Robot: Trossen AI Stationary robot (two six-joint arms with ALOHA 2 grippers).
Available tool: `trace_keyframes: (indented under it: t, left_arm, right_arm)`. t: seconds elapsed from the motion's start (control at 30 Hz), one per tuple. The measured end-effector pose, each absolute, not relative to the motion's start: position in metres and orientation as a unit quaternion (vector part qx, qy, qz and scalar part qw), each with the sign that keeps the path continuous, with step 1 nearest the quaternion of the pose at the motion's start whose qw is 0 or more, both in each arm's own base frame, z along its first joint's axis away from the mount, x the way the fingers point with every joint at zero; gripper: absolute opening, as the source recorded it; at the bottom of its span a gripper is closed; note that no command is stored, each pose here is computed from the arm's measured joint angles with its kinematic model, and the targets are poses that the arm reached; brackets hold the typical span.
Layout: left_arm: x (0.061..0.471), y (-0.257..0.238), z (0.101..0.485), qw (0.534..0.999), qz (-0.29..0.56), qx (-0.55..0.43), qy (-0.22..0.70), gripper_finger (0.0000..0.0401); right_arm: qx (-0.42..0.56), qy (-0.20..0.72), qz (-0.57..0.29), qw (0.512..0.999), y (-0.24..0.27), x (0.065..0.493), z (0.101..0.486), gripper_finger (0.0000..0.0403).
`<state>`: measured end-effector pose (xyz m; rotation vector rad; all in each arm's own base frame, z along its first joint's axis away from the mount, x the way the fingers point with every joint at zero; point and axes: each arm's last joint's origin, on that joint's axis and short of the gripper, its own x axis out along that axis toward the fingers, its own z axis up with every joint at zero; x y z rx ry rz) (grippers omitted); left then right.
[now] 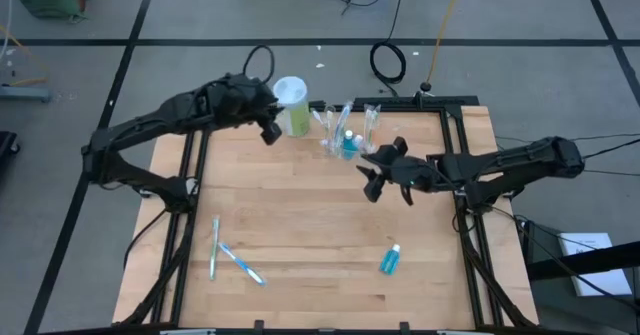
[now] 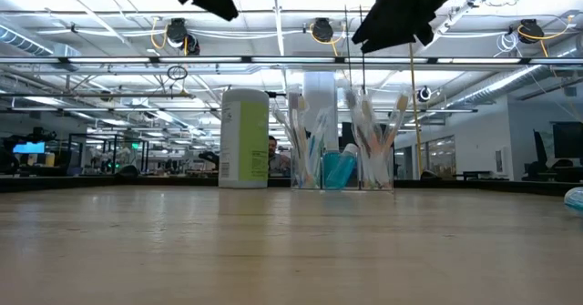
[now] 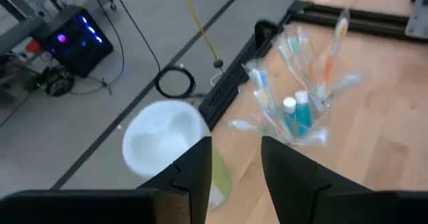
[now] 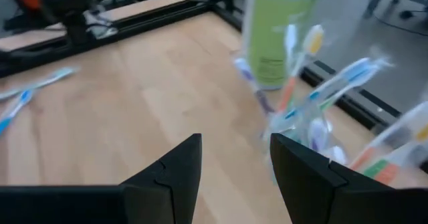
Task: Pick & Place toothbrushing station
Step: Put the blue mouthwash into the transparent organizer
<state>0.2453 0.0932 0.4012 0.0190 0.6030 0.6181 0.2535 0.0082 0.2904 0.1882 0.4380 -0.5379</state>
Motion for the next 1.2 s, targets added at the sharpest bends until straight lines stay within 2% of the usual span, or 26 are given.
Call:
trace_keyframes:
  t: [0.2,0.4,0.53,0.67,0.87,1.03,1.2]
  left_arm:
    - [0.226,0.082,0.384,0.909,0.276,0.004,0.312,0.0132]
    - [0.215,0.072,0.346,0.923,0.230,-0.023,0.308,0.0131]
    - [0.212,0.069,0.330,0.936,0.227,-0.020,0.268,0.0131]
    - [0.213,0.068,0.319,0.946,0.227,-0.016,0.233,0.0131]
    - [0.216,0.069,0.307,0.949,0.227,-0.016,0.219,0.0131]
    - [0.219,0.068,0.301,0.946,0.223,-0.025,0.234,0.0131]
    - [0.220,0.066,0.302,0.948,0.219,-0.021,0.231,0.0131]
  right_arm:
    - [0.104,0.231,-0.255,0.933,0.027,0.243,0.289,0.0169]
    - [0.207,0.282,-0.253,0.902,0.049,0.237,0.272,0.0169]
    - [0.334,0.371,-0.220,0.838,0.074,0.239,0.247,0.0169]
    - [0.445,0.470,-0.227,0.728,0.099,0.240,0.221,0.0169]
    - [0.533,0.516,-0.279,0.610,0.126,0.239,0.197,0.0169]
    - [0.564,0.517,-0.313,0.562,0.134,0.234,0.194,0.0169]
    - [0.582,0.448,-0.381,0.562,0.133,0.231,0.192,0.0169]
